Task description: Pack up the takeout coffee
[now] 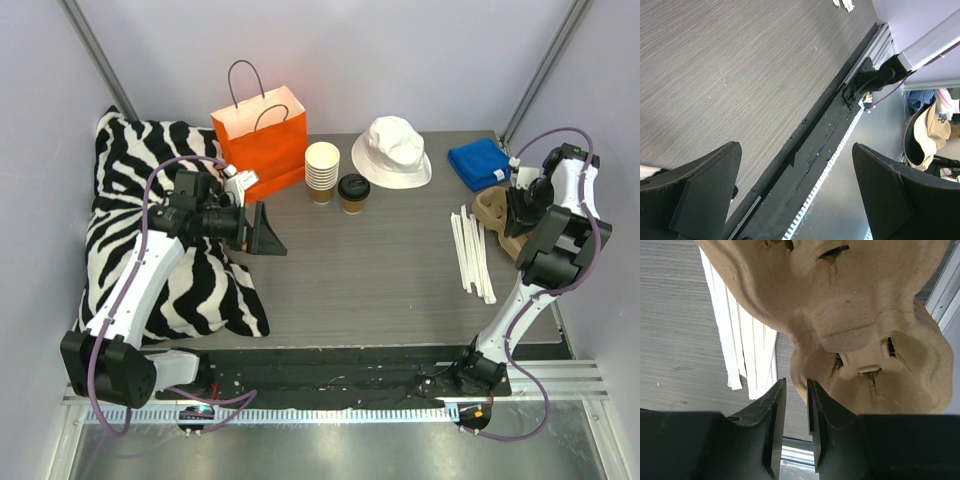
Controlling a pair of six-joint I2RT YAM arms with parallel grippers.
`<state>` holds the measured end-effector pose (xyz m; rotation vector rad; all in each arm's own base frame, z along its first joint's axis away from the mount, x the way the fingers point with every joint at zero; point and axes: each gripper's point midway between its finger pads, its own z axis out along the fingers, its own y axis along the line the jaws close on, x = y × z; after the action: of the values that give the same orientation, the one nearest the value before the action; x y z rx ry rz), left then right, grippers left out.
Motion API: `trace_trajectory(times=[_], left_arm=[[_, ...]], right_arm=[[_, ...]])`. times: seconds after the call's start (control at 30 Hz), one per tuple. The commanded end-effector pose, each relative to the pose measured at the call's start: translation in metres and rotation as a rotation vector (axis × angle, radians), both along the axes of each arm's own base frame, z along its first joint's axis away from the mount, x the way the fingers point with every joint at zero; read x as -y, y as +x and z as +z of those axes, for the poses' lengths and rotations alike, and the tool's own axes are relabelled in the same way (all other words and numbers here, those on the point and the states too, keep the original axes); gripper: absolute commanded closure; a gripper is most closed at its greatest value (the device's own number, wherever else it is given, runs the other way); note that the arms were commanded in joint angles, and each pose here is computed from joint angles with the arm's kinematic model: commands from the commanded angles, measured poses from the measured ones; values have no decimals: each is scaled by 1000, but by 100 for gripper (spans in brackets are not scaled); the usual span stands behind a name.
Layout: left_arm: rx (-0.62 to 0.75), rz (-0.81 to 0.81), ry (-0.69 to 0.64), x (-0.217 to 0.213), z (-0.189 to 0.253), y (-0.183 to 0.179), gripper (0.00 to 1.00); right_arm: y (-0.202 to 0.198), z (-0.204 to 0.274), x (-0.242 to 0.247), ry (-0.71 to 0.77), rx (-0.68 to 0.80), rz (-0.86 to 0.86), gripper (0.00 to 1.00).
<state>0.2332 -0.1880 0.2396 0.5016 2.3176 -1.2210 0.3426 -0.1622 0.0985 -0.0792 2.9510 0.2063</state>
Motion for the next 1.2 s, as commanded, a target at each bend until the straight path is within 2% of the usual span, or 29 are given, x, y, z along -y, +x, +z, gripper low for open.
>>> trace_trajectory(times=[0.0,0.37,0.6,0.7,0.87,0.9,1.0,1.07,1.13,1.17], left_arm=[[16,2,-56,2,9,4,2],[-19,18,-86,0,6,8,2],[-29,25,-100,-1,6,9,3],[-30,29,-100,-2,5,10,3],[-31,31,-103,-3,5,9,3],[-34,32,-103,-3,5,9,3],[-37,32,-106,-3,4,9,2],[-36,37,-107,-4,4,9,2],[-37,36,-109,-4,4,9,2],[-37,36,-109,-4,4,9,3]], right_arm=[[10,0,1,1,21,-29,69],[20,2,-7,32,30,-32,69],[27,5,-9,30,39,-39,59],[27,2,-8,24,32,-41,59],[27,0,-7,12,28,-44,67],[28,0,-5,4,29,-46,76],[28,3,-3,-8,37,-47,87],[29,6,-2,-14,42,-48,91],[28,10,-1,-25,49,-49,99],[29,12,0,-30,54,-47,99]])
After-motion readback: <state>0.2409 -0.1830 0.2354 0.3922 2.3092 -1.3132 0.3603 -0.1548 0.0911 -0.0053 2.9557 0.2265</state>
